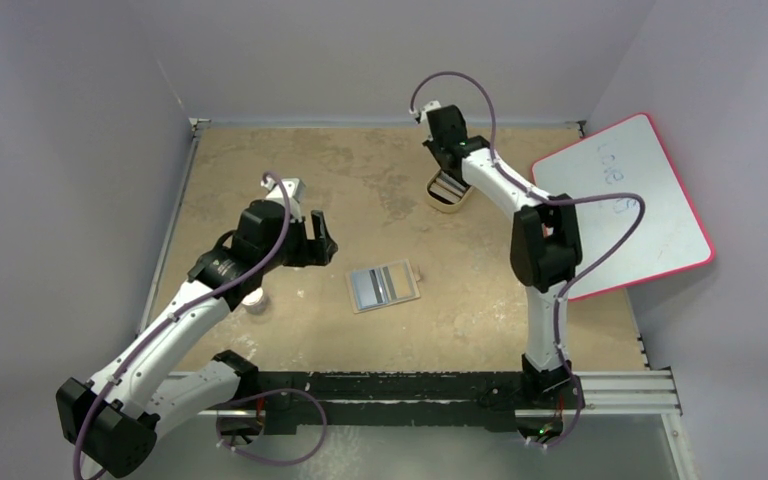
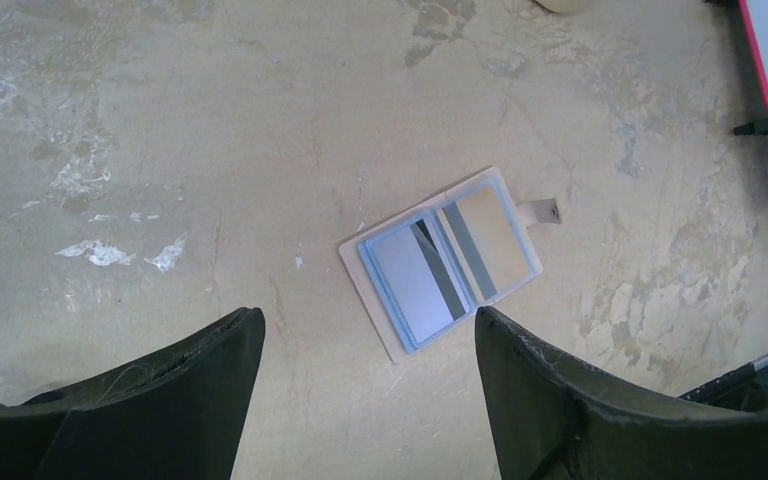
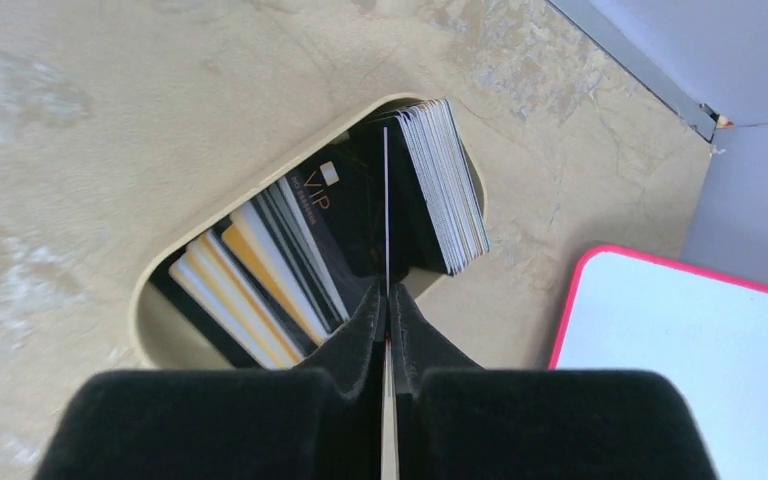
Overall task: Put the credit cards into the card holder
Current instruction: Pick up the credit card from the storage box.
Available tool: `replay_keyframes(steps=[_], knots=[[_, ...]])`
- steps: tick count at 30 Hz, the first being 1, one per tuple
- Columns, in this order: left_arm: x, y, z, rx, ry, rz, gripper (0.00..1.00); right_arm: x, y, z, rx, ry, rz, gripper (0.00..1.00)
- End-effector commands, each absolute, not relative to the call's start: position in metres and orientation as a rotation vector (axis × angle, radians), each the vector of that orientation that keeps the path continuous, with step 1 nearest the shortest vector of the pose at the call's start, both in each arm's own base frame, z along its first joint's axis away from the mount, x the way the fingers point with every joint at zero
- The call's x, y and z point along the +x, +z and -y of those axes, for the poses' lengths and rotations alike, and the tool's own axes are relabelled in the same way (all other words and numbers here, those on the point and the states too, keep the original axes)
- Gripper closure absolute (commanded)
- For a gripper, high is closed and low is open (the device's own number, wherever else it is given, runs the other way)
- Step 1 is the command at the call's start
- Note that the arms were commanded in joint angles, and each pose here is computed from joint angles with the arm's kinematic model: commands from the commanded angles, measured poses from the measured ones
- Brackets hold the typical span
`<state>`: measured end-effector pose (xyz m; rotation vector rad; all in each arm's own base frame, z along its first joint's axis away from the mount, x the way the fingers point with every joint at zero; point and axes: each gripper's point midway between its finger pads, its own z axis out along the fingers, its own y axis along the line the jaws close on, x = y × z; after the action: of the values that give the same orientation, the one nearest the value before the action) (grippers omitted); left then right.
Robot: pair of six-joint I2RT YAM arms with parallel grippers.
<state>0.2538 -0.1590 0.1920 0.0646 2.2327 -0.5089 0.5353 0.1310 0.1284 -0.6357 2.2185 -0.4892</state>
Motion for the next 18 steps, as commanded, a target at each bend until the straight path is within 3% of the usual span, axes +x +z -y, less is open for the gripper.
replay_keyframes(steps=[1, 8, 18], knots=[[0.255, 0.197, 0.167, 0.020, -0.575, -2.201, 0.23, 0.516, 0.195, -0.152, -0.484, -0.290, -2.173, 1.00], [0.254, 0.217, 0.182, -0.112, -0.745, -2.139, 0.24, 0.464, 0.243, -0.210, -0.377, 0.269, -2.060, 1.00], [0.254, 0.290, 0.206, -0.316, -1.155, -1.843, 0.31, 0.330, 0.316, -0.279, -0.394, 1.196, -1.680, 1.00]])
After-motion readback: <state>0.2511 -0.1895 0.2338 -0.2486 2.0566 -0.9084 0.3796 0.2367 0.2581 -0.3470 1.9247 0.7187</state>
